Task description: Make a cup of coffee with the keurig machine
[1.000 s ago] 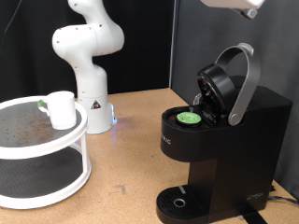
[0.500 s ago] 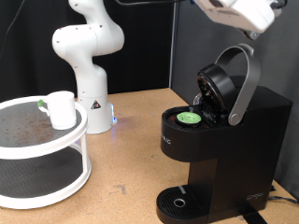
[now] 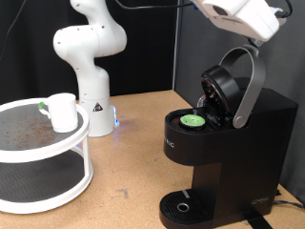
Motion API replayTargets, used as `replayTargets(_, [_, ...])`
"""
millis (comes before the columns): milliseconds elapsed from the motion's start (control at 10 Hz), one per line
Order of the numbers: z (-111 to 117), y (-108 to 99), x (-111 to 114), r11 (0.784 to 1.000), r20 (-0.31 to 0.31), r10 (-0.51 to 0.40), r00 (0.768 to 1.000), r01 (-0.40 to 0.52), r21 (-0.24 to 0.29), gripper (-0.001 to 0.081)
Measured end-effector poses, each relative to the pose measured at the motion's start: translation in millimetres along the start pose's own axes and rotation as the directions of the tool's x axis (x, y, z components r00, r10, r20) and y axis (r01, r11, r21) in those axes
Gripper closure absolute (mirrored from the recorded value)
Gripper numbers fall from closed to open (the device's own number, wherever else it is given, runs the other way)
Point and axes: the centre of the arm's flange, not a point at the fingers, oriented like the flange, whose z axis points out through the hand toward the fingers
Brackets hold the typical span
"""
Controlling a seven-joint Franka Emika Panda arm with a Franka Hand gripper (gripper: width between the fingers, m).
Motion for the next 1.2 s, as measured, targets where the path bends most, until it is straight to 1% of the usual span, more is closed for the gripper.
replayTargets(400, [-4.5, 2.8, -1.7, 1.0, 0.002, 0.005, 1.0, -0.005, 0.003, 0.0803])
replayTargets(500, [-7.0, 3.7, -2.7, 1.0, 0.011, 0.001, 1.0, -0.001, -0.001, 0.0803])
replayTargets(600, [-10.6, 6.0, -6.2, 1.0, 0.037, -0.008, 0.999, 0.008, -0.008, 0.0803])
replayTargets(900, [-30.7, 16.0, -16.8, 0.999, 0.087, -0.036, 0.996, 0.037, -0.021, 0.0803])
replayTargets(1200, [-53.8, 36.2, -33.6, 0.999, 0.106, -0.039, 0.994, 0.041, -0.018, 0.0803])
